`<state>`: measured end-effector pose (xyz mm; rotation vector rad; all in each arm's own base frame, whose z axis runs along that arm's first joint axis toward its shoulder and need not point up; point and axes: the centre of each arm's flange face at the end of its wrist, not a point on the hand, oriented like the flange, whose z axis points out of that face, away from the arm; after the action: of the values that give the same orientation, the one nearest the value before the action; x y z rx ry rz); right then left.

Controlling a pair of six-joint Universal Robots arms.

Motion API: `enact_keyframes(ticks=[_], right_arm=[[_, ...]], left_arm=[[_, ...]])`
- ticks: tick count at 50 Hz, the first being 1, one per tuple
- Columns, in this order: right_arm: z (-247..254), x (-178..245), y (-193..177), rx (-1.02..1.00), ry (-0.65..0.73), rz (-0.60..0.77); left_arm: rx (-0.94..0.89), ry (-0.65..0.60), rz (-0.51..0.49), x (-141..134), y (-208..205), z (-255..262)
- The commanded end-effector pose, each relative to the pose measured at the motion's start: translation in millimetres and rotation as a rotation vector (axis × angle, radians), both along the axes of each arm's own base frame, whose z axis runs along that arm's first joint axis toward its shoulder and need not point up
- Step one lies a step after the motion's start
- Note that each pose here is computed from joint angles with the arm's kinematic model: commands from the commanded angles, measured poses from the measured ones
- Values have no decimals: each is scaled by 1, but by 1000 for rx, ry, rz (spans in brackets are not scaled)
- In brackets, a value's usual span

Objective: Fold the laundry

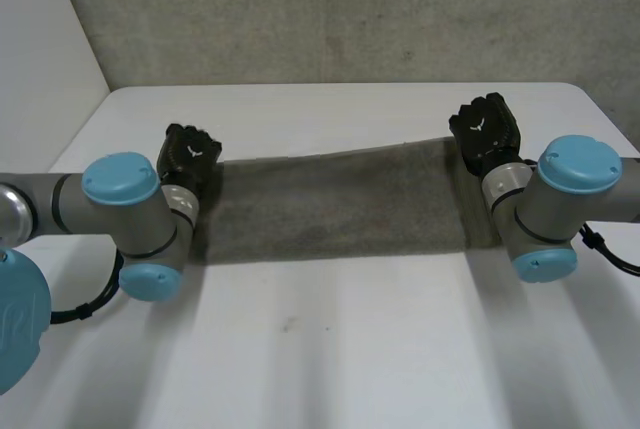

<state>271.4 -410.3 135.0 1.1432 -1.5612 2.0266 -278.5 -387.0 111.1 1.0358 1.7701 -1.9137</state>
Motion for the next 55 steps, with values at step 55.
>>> enact_keyframes(ticks=[55], right_arm=[[43, -91, 91, 590, -195, -73]], left_arm=[[383, 582, 37, 67, 77, 99]])
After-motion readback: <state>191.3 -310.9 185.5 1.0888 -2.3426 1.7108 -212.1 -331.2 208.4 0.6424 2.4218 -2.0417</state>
